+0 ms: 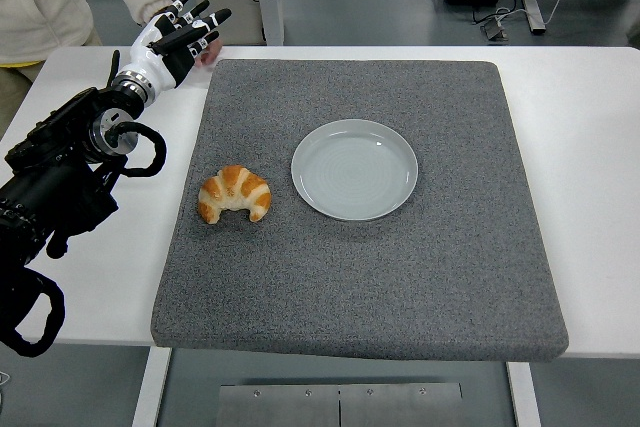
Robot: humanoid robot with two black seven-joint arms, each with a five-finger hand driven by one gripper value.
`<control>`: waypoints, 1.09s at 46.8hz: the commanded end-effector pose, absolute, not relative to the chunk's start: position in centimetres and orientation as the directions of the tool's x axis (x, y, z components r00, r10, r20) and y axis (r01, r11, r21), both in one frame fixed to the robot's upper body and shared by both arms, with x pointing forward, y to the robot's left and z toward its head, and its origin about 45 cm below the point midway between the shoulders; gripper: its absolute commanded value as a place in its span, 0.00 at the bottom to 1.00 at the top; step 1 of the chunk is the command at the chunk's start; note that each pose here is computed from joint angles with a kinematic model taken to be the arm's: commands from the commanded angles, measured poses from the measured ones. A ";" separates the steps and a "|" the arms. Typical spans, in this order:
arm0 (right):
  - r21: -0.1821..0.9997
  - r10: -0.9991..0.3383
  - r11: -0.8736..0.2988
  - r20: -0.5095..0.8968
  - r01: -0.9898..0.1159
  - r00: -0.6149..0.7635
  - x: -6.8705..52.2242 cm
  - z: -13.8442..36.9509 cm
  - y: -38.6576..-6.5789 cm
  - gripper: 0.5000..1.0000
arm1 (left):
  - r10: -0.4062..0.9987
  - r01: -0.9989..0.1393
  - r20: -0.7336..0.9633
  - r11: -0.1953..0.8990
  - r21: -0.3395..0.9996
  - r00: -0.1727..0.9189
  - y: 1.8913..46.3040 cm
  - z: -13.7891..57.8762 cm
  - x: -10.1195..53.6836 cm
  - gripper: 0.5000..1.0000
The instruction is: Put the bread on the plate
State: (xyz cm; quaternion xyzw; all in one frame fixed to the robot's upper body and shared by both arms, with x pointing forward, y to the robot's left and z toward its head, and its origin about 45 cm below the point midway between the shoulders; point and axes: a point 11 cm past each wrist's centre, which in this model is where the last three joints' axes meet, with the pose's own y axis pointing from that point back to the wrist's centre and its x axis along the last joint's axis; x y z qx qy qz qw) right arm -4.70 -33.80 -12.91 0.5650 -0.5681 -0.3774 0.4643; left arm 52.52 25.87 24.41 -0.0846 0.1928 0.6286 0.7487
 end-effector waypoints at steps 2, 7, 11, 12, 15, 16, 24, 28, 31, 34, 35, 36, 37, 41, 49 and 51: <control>0.954 -0.993 0.076 0.100 -0.291 0.069 -4.7 -12.9 -33.8 1.00 | 0.908 -0.974 -0.396 0.196 0.116 0.136 25.8 24.4 52.5 0.94; 0.953 -0.992 0.077 0.101 -0.291 0.070 -4.7 -12.9 -33.8 1.00 | 0.906 -0.975 -0.402 0.191 0.113 0.131 26.0 24.5 52.5 0.94; 0.953 -0.992 0.077 0.101 -0.291 0.070 -4.7 -12.9 -33.8 1.00 | 0.908 -0.975 -0.398 0.193 0.114 0.133 25.9 24.5 52.6 0.94; 0.953 -0.992 0.077 0.101 -0.293 0.070 -4.6 -12.9 -33.8 1.00 | 0.908 -0.975 -0.399 0.191 0.113 0.132 26.0 24.5 52.6 0.94; 0.954 -0.993 0.076 0.100 -0.291 0.069 -4.7 -12.9 -33.8 1.00 | 0.906 -0.975 -0.402 0.193 0.113 0.133 25.9 24.6 52.6 0.94; 0.954 -0.993 0.075 0.100 -0.291 0.069 -4.7 -12.9 -33.8 1.00 | 0.906 -0.975 -0.402 0.192 0.115 0.131 25.9 24.6 52.6 0.94; 0.953 -0.992 0.077 0.101 -0.291 0.070 -4.7 -12.9 -33.8 1.00 | 0.905 -0.975 -0.405 0.192 0.113 0.132 25.9 24.7 52.7 0.94; 0.953 -0.992 0.077 0.101 -0.291 0.070 -4.7 -12.9 -33.8 1.00 | 0.907 -0.975 -0.398 0.194 0.104 0.138 25.8 24.9 52.7 0.94; 0.953 -0.992 0.077 0.101 -0.291 0.070 -4.7 -12.9 -33.8 1.00 | 0.909 -0.977 -0.394 0.191 0.098 0.139 25.8 25.1 52.8 0.94; 0.953 -0.992 0.077 0.101 -0.291 0.070 -4.7 -12.9 -33.8 1.00 | 0.909 -0.976 -0.391 0.194 0.095 0.143 25.7 25.2 52.8 0.94; 0.953 -0.992 0.077 0.101 -0.293 0.070 -4.6 -12.9 -33.8 1.00 | 0.910 -0.976 -0.388 0.195 0.096 0.144 25.7 25.2 52.8 0.94; 0.953 -0.992 0.077 0.101 -0.293 0.070 -4.6 -12.9 -33.8 1.00 | 0.914 -0.975 -0.379 0.197 0.097 0.147 25.6 25.2 52.8 0.94; 0.953 -0.992 0.077 0.101 -0.291 0.070 -4.7 -12.9 -33.8 1.00 | 0.917 -0.974 -0.368 0.201 0.100 0.152 25.7 25.2 52.8 0.94; 0.953 -0.992 0.077 0.101 -0.291 0.070 -4.7 -12.9 -33.8 1.00 | 0.938 -0.966 -0.295 0.229 0.121 0.185 25.5 25.1 52.7 0.94; 0.953 -0.992 0.077 0.101 -0.291 0.070 -4.7 -12.9 -33.8 1.00 | 0.951 -0.951 -0.179 0.278 0.137 0.252 25.5 25.5 52.5 0.94; 0.953 -0.992 0.077 0.101 -0.291 0.070 -4.7 -12.9 -33.8 1.00 | 0.946 -0.947 -0.167 0.299 0.117 0.278 25.3 26.2 52.5 0.94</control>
